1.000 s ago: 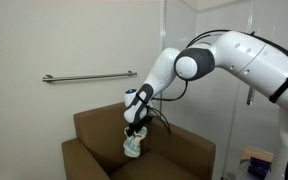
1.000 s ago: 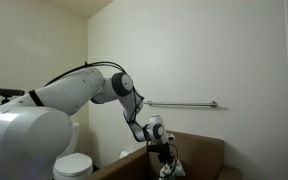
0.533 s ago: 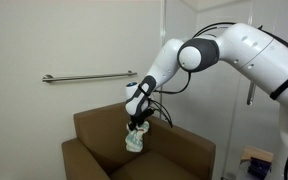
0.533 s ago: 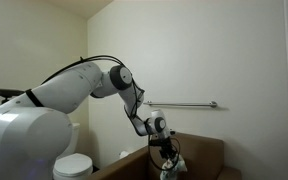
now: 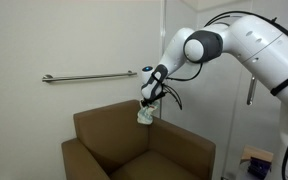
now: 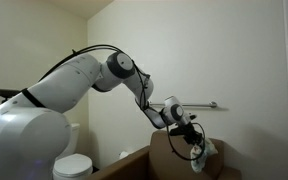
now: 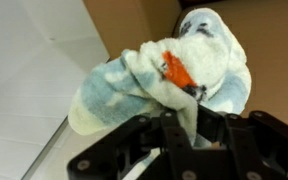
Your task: Use the towel to wipe the right armrest of the chair
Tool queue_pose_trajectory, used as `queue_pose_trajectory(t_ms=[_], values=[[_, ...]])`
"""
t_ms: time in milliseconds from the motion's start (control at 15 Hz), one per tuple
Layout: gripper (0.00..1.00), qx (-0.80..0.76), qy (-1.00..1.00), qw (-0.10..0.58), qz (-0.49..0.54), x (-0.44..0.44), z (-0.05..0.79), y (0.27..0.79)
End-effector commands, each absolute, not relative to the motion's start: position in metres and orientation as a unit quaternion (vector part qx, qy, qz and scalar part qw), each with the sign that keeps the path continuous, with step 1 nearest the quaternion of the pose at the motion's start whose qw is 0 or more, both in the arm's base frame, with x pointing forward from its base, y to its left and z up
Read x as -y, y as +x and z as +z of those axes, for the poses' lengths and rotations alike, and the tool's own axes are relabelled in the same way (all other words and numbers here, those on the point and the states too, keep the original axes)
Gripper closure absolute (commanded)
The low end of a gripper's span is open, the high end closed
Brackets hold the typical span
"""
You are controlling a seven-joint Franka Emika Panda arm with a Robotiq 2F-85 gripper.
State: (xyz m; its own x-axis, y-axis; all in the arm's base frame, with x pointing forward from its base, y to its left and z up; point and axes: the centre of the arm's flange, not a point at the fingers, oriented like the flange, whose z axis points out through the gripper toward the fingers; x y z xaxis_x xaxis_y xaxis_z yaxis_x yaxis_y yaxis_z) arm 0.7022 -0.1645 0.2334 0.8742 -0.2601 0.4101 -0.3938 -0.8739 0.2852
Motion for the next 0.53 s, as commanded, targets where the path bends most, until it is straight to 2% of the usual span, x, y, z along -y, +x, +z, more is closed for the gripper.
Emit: queue_pose_trajectory(t_ms=[0,267,467], values=[[0.92,0.221,0.928,0.199,0.226,0.230,0.250,0.680],[0.92,0.259,0.913,0.198,0.246,0.304,0.203,0.697],[0.92,0.274,0.916,0.174,0.237,0.332,0.152,0.719]])
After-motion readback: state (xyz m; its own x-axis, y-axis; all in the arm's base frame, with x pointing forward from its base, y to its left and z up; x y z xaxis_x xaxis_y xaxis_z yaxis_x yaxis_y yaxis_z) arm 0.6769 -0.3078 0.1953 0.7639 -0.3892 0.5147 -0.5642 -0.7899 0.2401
